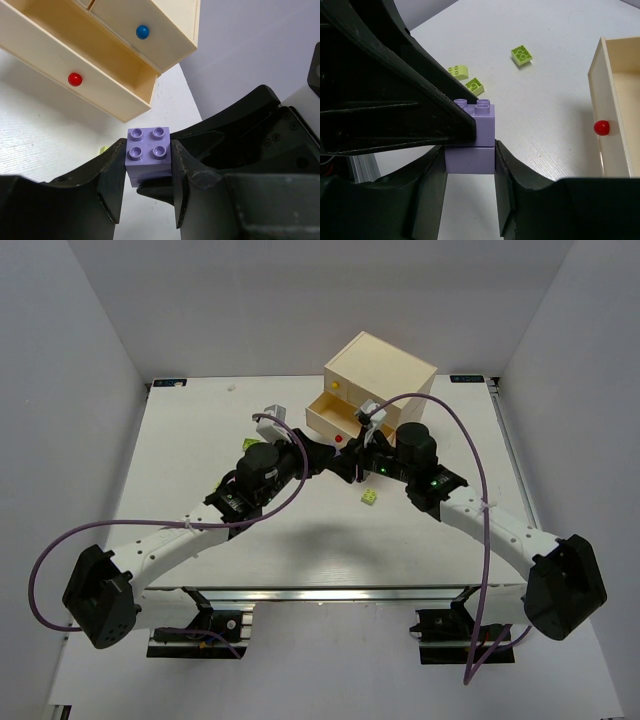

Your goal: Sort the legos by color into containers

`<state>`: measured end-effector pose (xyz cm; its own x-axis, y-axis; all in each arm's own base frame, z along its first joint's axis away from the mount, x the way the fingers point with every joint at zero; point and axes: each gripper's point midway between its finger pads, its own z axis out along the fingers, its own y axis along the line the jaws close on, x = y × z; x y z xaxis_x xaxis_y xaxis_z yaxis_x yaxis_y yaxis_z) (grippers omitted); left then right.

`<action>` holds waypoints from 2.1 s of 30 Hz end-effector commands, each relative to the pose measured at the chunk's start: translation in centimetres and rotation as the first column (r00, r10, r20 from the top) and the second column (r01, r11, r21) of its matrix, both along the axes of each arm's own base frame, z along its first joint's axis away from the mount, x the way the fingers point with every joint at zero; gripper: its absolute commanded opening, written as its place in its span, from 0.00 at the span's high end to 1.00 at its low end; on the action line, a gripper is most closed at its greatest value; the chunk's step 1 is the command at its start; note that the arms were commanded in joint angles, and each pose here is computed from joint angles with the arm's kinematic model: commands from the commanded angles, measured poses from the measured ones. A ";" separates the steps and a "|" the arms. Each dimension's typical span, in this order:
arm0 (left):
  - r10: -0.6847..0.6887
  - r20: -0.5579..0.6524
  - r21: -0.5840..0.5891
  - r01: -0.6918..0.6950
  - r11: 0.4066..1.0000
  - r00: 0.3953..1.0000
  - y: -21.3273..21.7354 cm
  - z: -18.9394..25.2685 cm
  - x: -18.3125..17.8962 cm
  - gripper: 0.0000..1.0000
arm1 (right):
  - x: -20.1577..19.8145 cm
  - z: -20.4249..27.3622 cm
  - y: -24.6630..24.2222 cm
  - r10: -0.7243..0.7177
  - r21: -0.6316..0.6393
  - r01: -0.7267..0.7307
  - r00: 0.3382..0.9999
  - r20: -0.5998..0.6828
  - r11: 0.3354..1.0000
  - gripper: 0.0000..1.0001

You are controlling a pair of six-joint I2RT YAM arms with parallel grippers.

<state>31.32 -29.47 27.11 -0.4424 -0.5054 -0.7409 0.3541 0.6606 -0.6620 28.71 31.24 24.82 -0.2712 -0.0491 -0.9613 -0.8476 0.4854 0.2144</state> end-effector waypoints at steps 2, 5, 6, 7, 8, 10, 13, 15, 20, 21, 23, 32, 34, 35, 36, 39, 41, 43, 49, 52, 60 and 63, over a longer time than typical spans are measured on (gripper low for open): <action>0.099 0.075 -0.037 -0.097 0.995 0.992 1.8 3.8 1.3 1.00 | 0.9 1.6 -1.3 -0.046 0.024 0.045 0.997 0.055 0.999 1.00; 0.112 0.079 -0.028 -0.110 0.994 0.991 1.8 4.0 1.7 1.00 | 0.7 1.6 -1.5 -0.042 0.023 0.041 0.997 0.057 0.999 1.00; 0.114 0.080 -0.024 -0.113 0.993 0.990 1.8 4.0 1.8 1.00 | 0.6 1.5 -1.5 -0.040 0.023 0.038 0.998 0.056 0.999 1.00; 0.117 0.079 -0.023 -0.116 0.993 0.990 1.8 4.0 1.9 1.00 | 0.6 1.4 -1.5 -0.039 0.021 0.038 0.998 0.056 0.999 1.00; 0.119 0.082 -0.024 -0.117 0.993 0.990 1.8 4.1 1.9 1.00 | 0.6 1.6 -1.6 -0.040 0.023 0.039 0.997 0.063 0.999 1.00; 0.121 0.084 -0.019 -0.120 0.993 0.989 1.8 4.1 2.1 1.00 | 0.5 1.5 -1.8 -0.040 0.022 0.039 0.997 0.063 0.999 1.00; 0.126 0.087 -0.017 -0.125 0.992 0.988 1.7 4.2 2.2 1.00 | 0.5 1.6 -2.0 -0.040 0.022 0.039 0.997 0.067 0.999 1.00; 0.120 0.094 -0.012 -0.120 0.993 0.988 1.6 4.4 2.3 1.00 | 0.4 1.8 -2.1 -0.038 0.022 0.036 0.996 0.077 0.999 1.00; 0.104 0.117 0.037 -0.109 0.993 0.988 1.1 4.4 2.9 1.00 | 2.6 3.3 -3.7 -0.136 -0.012 0.140 0.979 0.150 0.990 1.00; 0.112 0.122 0.066 -0.120 0.991 0.986 1.3 4.1 3.4 1.00 | 3.2 3.3 -4.1 -0.159 -0.034 0.167 0.972 0.171 0.985 1.00; 0.121 0.126 0.101 -0.134 0.986 0.985 1.0 3.7 4.3 1.00 | 5.4 3.8 -5.6 -0.274 -0.048 0.286 0.945 0.182 0.957 1.00; 0.145 0.161 0.161 -0.171 0.972 0.976 1.1 4.4 6.9 1.00 | 11.4 1.3 -8.2 -0.414 -0.222 0.479 0.866 0.281 0.850 1.00; 0.143 0.165 0.168 -0.171 0.971 0.976 1.2 4.4 6.8 1.00 | 12.5 0.9 -8.0 -0.426 -0.252 0.493 0.861 0.276 0.833 1.00; 0.141 0.165 0.178 -0.170 0.969 0.976 1.4 4.1 6.7 1.00 | 12.7 0.7 -8.0 -0.432 -0.262 0.495 0.862 0.263 0.828 1.00; 0.143 0.170 0.178 -0.173 0.969 0.975 1.6 4.2 6.5 1.00 | 13.1 0.9 -8.0 -0.444 -0.262 0.507 0.856 0.266 0.821 1.00; 0.151 0.174 0.195 -0.184 0.963 0.973 2.4 3.7 6.3 1.00 | 14.2 0.2 -8.5 -0.490 -0.274 0.550 0.832 0.261 0.789 1.00; 0.150 0.179 0.200 -0.185 0.962 0.972 2.7 3.6 6.1 1.00 | 14.9 -0.1 -8.6 -0.516 -0.283 0.572 0.819 0.252 0.770 1.00; 0.145 0.179 0.206 -0.181 0.962 0.973 2.9 3.4 5.8 1.00 | 15.4 -0.6 -8.4 -0.522 -0.298 0.572 0.820 0.236 0.764 1.00; 0.118 0.175 0.214 -0.155 0.964 0.977 2.7 2.9 5.2 1.00 | 15.1 -2.2 -7.7 -0.499 -0.334 0.530 0.848 0.179 0.780 0.64; 0.112 0.172 0.216 -0.148 0.965 0.979 2.7 2.7 5.1 1.00 | 15.1 -1.8 -7.5 -0.491 -0.323 0.522 0.853 0.177 0.790 0.48; 0.069 0.154 0.214 -0.101 0.972 0.986 1.5 2.3 5.2 1.00 | 13.9 -0.8 -7.4 -0.481 -0.307 0.501 0.865 0.143 0.809 0.42; 0.056 0.140 0.215 -0.085 0.973 0.989 0.9 2.0 6.0 1.00 | 12.3 1.2 -7.6 -0.451 -0.256 0.474 0.880 0.147 0.842 0.64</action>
<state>36.78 -27.88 27.86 -0.3045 -0.3393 -0.8900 0.3454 0.8315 -0.4352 42.17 23.58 20.35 -0.3489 -0.2895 -0.8913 -0.4998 0.8620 -0.0843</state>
